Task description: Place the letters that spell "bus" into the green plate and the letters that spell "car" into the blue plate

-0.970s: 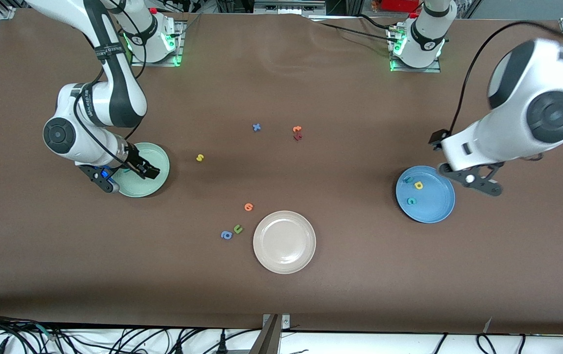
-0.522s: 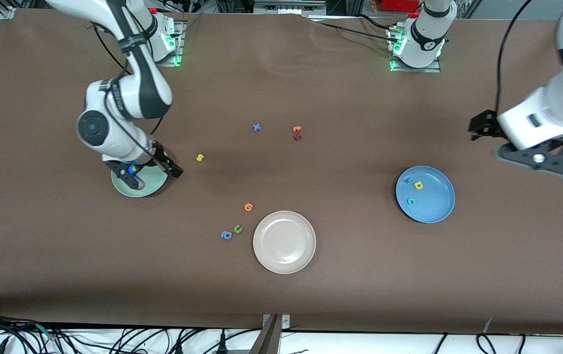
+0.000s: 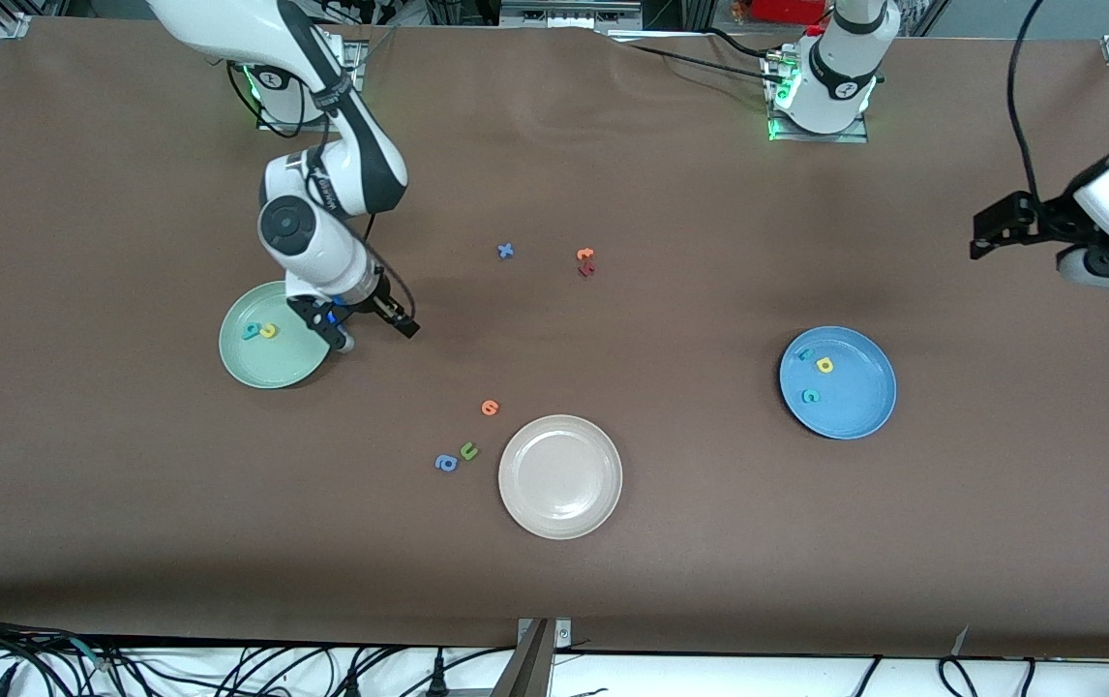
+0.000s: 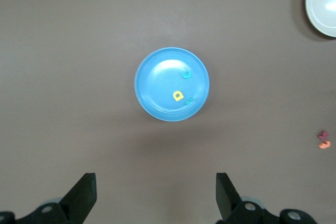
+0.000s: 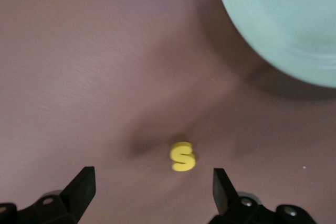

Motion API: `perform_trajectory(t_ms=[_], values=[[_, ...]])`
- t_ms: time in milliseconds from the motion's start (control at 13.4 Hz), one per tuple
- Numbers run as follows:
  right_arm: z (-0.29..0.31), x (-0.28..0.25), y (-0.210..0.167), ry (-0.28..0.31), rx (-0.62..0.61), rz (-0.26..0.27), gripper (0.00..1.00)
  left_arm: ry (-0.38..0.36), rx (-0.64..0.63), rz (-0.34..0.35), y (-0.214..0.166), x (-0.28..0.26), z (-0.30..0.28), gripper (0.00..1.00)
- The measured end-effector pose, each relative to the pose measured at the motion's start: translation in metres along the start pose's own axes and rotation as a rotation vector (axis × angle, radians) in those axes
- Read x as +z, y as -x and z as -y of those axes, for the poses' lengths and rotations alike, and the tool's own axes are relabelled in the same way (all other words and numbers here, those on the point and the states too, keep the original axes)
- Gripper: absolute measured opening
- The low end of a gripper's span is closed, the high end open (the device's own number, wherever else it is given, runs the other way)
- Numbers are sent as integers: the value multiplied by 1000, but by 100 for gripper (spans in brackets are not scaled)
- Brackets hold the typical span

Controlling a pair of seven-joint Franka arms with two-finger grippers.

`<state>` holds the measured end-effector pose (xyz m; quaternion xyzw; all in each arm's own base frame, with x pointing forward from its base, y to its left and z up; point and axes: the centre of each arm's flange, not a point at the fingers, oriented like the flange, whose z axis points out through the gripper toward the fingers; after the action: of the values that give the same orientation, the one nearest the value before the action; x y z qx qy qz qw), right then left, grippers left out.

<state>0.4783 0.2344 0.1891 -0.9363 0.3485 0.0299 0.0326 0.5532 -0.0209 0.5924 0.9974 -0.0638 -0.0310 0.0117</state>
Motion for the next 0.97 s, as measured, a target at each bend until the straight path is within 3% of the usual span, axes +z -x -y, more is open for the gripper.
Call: perform_trajectory(t_ms=[299,597,746,821,970], values=[[-16,16,7,10,0,-5,99,-6,7,-17,17,-5,-22,100],[-23,20,7,-3,2,-20,91,-14,3,-7,15,-7,-20,100],[-22,19,5,-13,3,-28,85,-14,-2,-2,14,-7,-17,100],[-22,18,4,-16,4,-30,76,-13,-4,3,14,-6,-17,100],[-22,18,3,-18,1,-32,72,-13,-7,8,13,-5,-16,100]])
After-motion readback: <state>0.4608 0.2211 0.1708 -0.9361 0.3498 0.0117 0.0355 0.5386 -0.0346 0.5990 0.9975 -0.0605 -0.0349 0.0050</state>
